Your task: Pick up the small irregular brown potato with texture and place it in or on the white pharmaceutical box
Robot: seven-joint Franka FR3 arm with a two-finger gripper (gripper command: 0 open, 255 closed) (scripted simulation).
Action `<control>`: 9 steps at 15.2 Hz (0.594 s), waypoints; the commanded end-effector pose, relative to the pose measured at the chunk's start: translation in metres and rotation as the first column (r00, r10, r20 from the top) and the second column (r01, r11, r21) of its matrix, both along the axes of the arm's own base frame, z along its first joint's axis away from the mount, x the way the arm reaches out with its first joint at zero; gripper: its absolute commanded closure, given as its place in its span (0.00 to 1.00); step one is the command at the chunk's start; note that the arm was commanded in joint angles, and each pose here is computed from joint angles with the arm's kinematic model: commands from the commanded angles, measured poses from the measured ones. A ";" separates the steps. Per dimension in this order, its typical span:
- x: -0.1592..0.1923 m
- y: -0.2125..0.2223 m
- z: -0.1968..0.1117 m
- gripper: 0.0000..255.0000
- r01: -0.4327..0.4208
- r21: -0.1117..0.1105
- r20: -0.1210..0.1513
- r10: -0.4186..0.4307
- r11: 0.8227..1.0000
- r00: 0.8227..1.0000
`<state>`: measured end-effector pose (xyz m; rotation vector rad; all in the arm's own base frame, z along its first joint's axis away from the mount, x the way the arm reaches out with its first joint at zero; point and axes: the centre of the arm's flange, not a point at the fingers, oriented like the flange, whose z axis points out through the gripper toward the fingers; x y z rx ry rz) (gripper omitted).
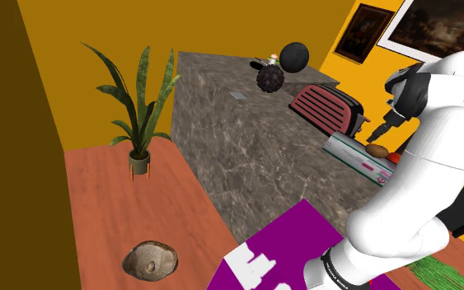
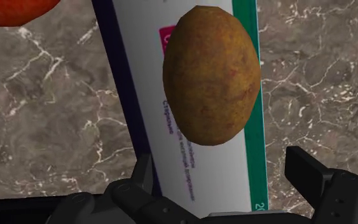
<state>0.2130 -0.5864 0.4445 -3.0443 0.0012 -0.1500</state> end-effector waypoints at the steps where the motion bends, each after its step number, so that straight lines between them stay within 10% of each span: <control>1: -0.003 -0.001 0.021 0.00 0.000 0.001 0.000 0.000 1.000 1.000; 9: -0.004 -0.002 0.031 0.00 0.000 0.001 0.000 0.000 1.000 1.000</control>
